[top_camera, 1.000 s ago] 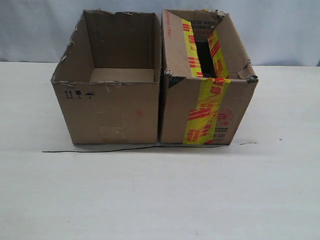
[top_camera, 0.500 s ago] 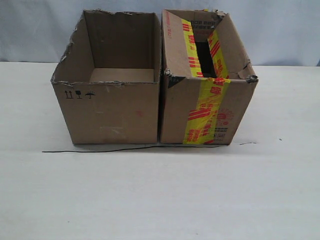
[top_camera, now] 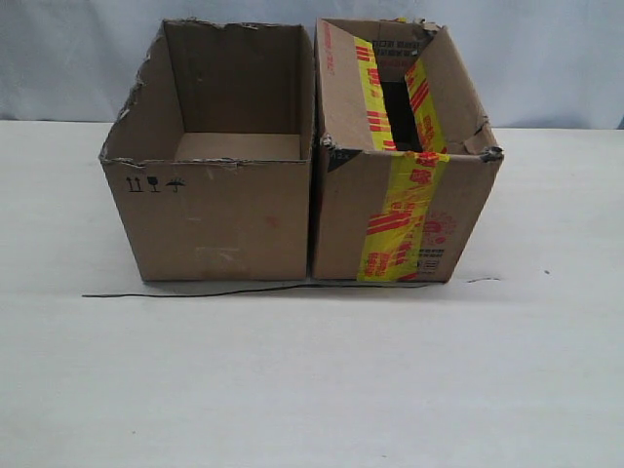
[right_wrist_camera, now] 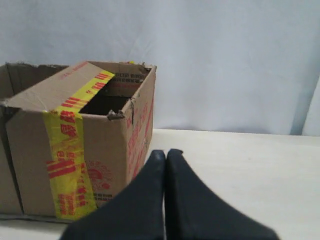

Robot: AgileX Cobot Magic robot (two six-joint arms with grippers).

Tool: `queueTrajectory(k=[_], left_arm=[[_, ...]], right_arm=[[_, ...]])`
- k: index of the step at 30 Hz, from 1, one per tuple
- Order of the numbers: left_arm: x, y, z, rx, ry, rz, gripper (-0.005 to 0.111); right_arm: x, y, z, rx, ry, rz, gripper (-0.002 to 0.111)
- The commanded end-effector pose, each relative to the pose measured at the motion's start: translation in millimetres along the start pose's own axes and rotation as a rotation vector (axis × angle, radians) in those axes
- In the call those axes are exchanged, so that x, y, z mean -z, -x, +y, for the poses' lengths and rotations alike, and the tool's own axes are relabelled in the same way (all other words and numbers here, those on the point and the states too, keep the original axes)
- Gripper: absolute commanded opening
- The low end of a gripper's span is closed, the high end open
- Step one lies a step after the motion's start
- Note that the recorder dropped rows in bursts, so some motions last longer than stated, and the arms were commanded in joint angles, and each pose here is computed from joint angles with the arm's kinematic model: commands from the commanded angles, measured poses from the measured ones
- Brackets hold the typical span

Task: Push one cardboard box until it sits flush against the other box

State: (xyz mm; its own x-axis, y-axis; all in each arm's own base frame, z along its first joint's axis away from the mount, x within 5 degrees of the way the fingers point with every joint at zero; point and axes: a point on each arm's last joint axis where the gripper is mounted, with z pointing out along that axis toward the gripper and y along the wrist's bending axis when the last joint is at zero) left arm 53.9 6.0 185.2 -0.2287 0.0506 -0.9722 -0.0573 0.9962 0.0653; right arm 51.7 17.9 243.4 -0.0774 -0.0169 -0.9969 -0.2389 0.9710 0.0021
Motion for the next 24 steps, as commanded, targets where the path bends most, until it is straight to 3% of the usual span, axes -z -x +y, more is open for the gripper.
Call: queueTrajectory(k=[1,8,24], left_arm=[[0,1,-0.1,0.001,-0.001,-0.016,0.0],[0,1,-0.1,0.001,-0.001,-0.016,0.0],[0,1,-0.1,0.001,-0.001,-0.016,0.0]], right_arm=[[-4,-18,-2,0.048,-0.01,0.053,0.0],[-4,-54,-10,-0.021,-0.11,0.111,0.0],[-3,-61,-12,0.0,-0.126,0.179,0.0]])
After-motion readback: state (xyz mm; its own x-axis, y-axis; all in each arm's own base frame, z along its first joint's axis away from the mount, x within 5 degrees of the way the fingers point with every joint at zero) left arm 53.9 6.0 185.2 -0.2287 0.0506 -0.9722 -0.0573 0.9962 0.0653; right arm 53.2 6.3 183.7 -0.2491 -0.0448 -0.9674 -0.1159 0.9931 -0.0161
